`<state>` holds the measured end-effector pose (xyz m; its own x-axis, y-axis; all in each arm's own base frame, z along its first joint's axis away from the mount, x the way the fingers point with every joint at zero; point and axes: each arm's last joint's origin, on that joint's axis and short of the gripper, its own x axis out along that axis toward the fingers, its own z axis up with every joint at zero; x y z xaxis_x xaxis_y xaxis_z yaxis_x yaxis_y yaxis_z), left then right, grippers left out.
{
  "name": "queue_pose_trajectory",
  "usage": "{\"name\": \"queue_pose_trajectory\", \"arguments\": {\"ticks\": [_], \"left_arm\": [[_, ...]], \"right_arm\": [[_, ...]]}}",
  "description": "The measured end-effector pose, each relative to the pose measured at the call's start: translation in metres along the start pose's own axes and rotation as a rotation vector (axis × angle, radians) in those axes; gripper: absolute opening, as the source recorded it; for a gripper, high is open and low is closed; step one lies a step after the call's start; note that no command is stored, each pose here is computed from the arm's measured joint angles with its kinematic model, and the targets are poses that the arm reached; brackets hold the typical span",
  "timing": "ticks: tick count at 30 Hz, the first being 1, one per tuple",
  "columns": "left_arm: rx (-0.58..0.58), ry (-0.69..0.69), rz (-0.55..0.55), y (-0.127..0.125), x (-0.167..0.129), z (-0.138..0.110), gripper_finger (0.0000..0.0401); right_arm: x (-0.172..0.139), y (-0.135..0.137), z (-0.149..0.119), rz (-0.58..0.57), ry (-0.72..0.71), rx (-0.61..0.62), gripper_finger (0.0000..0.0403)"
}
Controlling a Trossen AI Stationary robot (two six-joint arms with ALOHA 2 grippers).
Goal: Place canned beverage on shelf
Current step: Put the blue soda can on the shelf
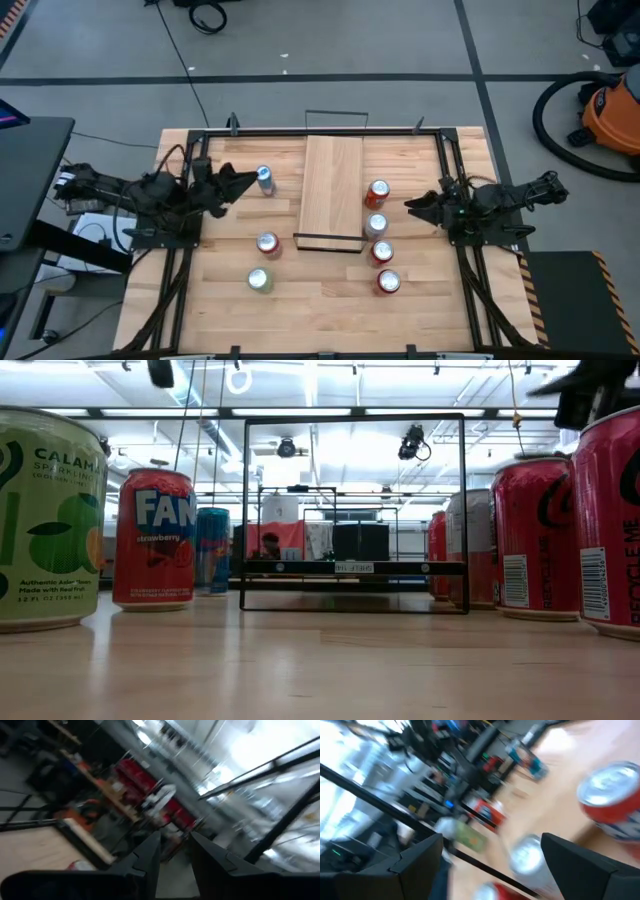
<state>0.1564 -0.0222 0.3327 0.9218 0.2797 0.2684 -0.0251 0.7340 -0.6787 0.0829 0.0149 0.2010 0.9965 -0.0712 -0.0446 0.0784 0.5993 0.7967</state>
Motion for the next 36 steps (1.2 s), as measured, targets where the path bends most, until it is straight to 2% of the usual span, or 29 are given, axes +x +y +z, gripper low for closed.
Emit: {"name": "queue_pose_trajectory", "arguments": {"ticks": [7,12,18,24,28,33,36], "left_arm": [[0.108,0.127,0.09,-0.019,0.027,0.0,0.011],[0.191,0.175,0.145,-0.016,0.035,-0.008,0.0112],[0.24,0.268,0.306,-0.007,0.03,-0.013,0.0157],[0.357,0.434,0.449,-0.003,0.022,-0.003,0.0216],[0.413,0.519,0.574,0.011,0.019,0.009,0.0234],[0.422,0.668,0.565,0.033,0.024,0.022,0.0235],[0.394,0.705,0.585,0.047,0.03,0.026,0.0235]], "right_arm": [[-0.002,0.016,0.013,0.166,-0.124,0.107,0.0348],[-0.003,0.019,0.016,0.191,-0.161,0.152,0.0348],[-0.005,0.024,0.02,0.262,-0.179,0.213,0.0348],[-0.001,0.024,0.023,0.2,-0.242,0.172,0.0348],[0.006,0.03,0.029,0.106,-0.284,0.109,0.0348],[0.018,0.046,0.044,-0.058,-0.372,-0.064,0.0348],[0.026,0.056,0.054,-0.127,-0.402,-0.143,0.0348]]}}
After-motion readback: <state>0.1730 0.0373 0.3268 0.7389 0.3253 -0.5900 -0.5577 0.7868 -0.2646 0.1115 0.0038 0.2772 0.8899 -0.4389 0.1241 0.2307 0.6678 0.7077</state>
